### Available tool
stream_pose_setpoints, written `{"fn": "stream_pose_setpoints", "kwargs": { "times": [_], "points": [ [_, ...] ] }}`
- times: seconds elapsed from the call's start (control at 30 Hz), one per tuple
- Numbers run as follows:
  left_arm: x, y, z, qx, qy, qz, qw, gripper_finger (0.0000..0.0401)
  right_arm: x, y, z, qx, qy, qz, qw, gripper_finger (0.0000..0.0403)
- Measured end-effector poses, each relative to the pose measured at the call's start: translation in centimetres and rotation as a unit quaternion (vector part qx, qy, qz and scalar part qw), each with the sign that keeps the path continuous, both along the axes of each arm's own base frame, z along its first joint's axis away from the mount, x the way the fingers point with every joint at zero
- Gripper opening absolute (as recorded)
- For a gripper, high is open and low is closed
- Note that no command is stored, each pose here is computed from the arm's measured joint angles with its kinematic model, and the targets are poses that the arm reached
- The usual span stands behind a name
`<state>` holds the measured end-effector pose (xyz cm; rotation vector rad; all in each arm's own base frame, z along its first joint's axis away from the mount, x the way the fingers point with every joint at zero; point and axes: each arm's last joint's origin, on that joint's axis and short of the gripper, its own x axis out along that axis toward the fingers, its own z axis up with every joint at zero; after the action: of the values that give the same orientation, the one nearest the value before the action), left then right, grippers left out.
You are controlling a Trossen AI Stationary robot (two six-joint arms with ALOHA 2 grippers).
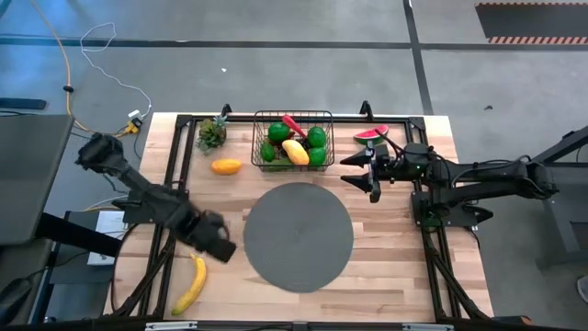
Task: Build produce basket
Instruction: Put the yellow banana into the black wire basket
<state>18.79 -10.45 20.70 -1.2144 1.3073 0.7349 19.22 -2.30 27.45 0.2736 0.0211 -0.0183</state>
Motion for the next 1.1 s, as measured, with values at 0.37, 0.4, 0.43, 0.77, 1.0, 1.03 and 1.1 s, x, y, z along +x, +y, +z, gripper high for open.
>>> {"fn": "stream_pose_setpoints", "kwargs": {
  "times": [0.37,0.4,0.43,0.77,1.0,1.03,1.1],
  "points": [
    [-3.5,-7.1,-2.3,-0.020,0.083,0.068,0.994,0.0383,0.0,-0.1,-0.2,-0.004,0.009,-0.009,1.000,0.0243],
    [-3.4,-7.5,-2.6,-0.023,0.084,0.066,0.994,0.0383,0.0,-0.1,-0.2,-0.003,0.011,-0.010,1.000,0.0243],
    [-3.4,-7.8,-3.0,-0.024,0.087,0.063,0.994,0.0383,0.0,-0.1,-0.2,-0.003,0.012,-0.012,1.000,0.0243],
    [-2.3,-9.2,-6.6,0.000,0.119,0.058,0.991,0.0383,0.0,-0.1,-0.4,-0.002,0.020,-0.013,1.000,0.0243],
    [-2.0,-9.5,-7.4,0.002,0.121,0.056,0.991,0.0379,0.0,-0.1,-0.4,-0.002,0.022,-0.013,1.000,0.0243],
    [-2.0,-9.5,-7.4,0.002,0.121,0.056,0.991,0.0375,0.0,-0.1,-0.4,-0.001,0.022,-0.013,1.000,0.0243],
    [-2.0,-9.6,-7.4,0.001,0.120,0.056,0.991,0.0364,0.0,-0.1,-0.4,0.002,0.022,-0.014,1.000,0.0243]
  ]
}}
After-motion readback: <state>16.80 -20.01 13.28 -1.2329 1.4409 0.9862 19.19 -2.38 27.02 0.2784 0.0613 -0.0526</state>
